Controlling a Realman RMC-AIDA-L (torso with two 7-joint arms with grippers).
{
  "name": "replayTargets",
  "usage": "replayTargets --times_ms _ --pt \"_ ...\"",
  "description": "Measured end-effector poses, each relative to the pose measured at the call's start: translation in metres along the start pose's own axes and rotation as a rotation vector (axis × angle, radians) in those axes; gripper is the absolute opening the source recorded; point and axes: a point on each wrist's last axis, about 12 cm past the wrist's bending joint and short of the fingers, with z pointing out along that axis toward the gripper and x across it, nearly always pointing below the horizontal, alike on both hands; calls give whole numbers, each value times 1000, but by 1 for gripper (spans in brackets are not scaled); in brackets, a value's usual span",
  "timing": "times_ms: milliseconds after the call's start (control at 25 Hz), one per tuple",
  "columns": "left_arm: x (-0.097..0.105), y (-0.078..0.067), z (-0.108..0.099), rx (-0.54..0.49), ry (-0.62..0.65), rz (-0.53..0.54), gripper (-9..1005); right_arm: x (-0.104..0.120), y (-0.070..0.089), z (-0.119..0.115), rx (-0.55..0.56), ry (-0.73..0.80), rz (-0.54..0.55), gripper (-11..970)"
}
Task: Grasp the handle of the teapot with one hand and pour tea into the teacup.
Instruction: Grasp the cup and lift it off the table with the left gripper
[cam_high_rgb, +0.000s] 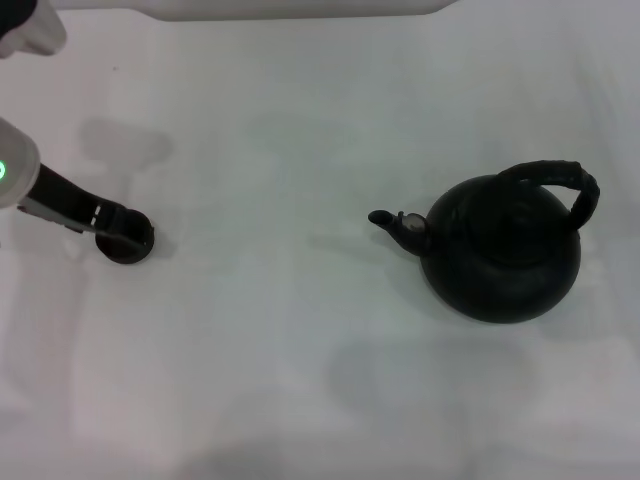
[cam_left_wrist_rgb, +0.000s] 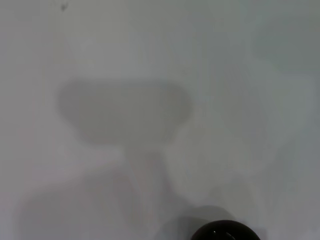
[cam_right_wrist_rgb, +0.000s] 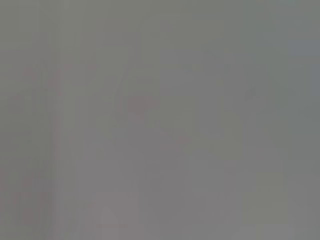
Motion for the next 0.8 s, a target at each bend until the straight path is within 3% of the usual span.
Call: replayTargets --times_ms 800 --pt "-4 0 31 41 40 5 878 -1 1 3 -7 -10 -1 884"
